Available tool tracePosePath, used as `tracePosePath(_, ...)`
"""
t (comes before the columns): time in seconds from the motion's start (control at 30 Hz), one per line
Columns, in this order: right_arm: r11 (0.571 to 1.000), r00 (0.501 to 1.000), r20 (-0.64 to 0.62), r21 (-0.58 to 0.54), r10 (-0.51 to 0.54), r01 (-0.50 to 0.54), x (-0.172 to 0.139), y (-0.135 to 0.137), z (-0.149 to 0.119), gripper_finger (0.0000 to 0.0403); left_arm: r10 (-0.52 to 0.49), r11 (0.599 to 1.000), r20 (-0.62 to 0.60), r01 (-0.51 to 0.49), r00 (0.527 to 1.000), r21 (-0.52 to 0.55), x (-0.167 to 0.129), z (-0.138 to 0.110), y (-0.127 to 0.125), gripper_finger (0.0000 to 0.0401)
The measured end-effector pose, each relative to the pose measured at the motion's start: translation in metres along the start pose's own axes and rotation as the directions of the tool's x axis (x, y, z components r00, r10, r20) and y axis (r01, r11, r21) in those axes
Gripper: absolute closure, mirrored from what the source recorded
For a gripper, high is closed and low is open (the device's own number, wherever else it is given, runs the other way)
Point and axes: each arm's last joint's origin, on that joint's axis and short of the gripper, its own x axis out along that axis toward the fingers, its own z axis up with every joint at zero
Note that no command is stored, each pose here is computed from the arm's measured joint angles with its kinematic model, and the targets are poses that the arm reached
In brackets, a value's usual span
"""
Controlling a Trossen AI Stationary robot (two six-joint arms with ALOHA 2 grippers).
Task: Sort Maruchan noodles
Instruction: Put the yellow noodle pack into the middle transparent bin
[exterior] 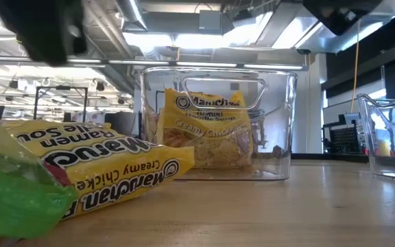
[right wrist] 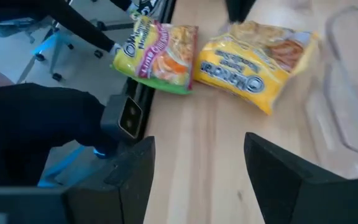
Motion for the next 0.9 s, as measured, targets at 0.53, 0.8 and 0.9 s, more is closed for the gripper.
tracePosePath(0.53,0.993,0.989,-0.094,-0.022,-0.116,0.115,0.061,0.001,-0.022,0.0182,0.084,0.993,-0.018,-0.085,0.996,-0.084,0.021,-0.063,0.003,0.0371)
tracePosePath(0.8,0.990,0.985,-0.119,0.052,-0.122,0.129,0.065,0.000,-0.028,0.0182,-0.074,0.997,0.085,0.074,0.994,-0.002,0.053,-0.044,-0.004,0.0371)
tracePosePath(0.9,0.980,0.985,-0.106,0.130,-0.134,0.148,0.066,-0.003,-0.025,0.0178,-0.090,0.996,0.097,0.090,0.991,0.003,0.060,-0.039,-0.002,0.0371)
